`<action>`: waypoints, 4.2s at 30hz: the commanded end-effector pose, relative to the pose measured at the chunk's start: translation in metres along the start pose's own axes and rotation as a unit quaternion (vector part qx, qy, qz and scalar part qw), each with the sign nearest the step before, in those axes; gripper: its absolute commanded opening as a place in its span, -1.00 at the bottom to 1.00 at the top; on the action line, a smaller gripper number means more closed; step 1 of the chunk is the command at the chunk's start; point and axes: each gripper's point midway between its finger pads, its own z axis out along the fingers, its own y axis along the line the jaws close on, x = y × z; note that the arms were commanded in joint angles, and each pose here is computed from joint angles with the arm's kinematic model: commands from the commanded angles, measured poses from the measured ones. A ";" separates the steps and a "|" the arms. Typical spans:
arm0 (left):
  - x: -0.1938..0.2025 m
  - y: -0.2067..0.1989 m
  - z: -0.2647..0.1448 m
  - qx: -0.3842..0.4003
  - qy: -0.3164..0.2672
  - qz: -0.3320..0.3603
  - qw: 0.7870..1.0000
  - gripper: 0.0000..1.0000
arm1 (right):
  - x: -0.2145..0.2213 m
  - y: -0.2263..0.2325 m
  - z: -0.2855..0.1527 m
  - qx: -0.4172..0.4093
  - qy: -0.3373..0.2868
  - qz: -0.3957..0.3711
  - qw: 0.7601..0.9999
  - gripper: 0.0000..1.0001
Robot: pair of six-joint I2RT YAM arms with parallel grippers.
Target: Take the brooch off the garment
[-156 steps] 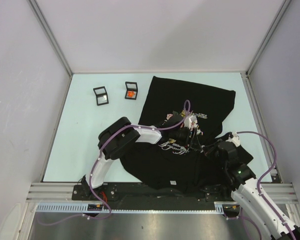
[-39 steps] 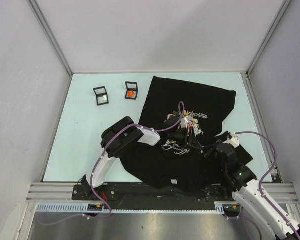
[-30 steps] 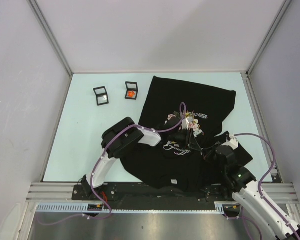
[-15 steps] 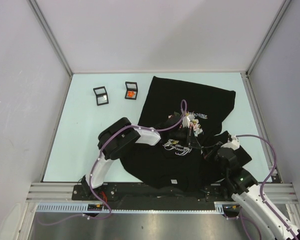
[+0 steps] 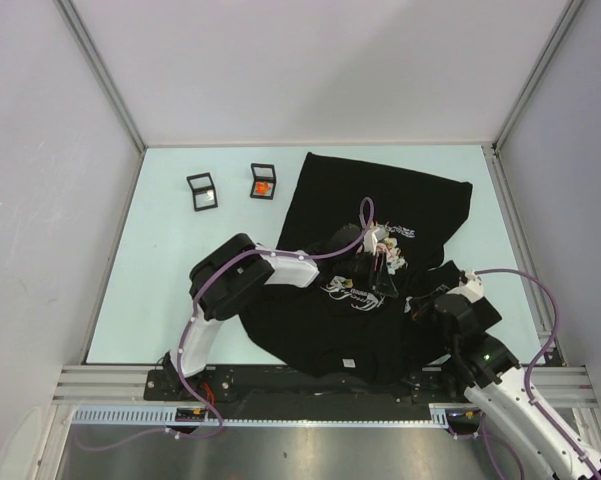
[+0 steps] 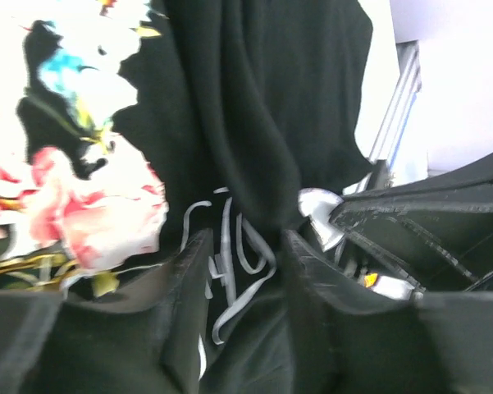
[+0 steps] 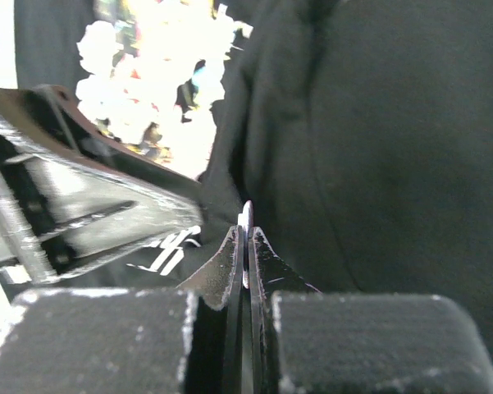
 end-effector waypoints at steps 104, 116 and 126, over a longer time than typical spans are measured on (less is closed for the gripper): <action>-0.005 -0.022 0.021 0.017 0.053 0.093 0.994 -0.01 | -0.019 -0.005 0.014 0.064 0.056 0.016 0.996 -1.00; 0.001 -0.019 0.018 0.022 0.049 0.096 0.994 -0.96 | 0.003 -0.015 0.023 0.089 0.106 0.022 0.990 -0.65; 0.001 -0.023 0.017 0.028 0.051 0.101 0.993 -1.00 | 0.005 -0.008 0.027 0.069 0.107 0.030 0.991 -0.42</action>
